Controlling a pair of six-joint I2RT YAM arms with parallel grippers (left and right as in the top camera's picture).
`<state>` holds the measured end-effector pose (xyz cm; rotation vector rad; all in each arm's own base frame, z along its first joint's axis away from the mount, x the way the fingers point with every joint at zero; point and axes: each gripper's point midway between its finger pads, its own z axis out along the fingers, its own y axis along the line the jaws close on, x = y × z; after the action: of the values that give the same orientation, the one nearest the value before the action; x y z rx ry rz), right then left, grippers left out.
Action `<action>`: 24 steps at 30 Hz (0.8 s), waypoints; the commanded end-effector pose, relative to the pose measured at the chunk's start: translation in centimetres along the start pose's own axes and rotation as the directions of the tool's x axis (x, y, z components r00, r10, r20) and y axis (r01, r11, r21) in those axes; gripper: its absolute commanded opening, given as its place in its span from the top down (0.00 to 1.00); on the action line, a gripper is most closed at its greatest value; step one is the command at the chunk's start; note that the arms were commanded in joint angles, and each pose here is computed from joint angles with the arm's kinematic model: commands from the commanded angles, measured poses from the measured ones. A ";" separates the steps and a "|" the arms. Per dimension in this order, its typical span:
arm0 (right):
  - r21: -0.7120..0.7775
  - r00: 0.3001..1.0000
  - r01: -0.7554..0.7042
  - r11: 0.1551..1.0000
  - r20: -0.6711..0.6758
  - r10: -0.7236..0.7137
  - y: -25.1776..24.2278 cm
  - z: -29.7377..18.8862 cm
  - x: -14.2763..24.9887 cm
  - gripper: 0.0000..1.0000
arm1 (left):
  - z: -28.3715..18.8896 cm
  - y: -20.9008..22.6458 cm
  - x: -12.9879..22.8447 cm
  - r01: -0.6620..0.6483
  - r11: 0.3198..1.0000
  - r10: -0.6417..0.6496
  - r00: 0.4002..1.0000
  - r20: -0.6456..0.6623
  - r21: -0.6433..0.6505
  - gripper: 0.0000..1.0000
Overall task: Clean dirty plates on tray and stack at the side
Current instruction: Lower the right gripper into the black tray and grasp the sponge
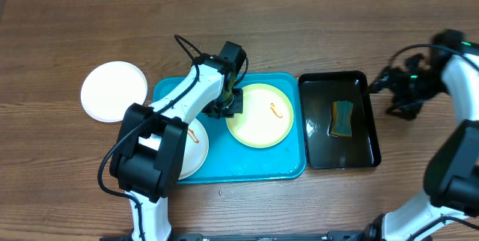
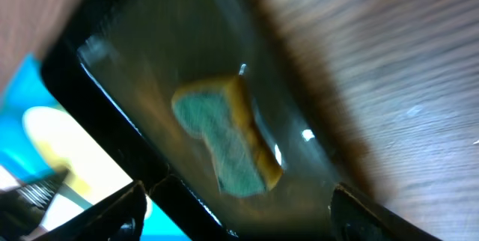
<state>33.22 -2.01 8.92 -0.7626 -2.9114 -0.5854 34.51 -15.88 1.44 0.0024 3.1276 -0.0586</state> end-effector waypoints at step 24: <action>0.425 0.952 0.285 0.859 -0.020 -0.306 1.8 9.2 4.8 0.29 | 0.4 0.6 0.2 0.013 1.000 -0.013 1.000 -0.012 -0.025 0.86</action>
<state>30.19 5.63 1.99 -0.2586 -3.0487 0.0327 34.39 -15.74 1.44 0.0028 3.1322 -0.0478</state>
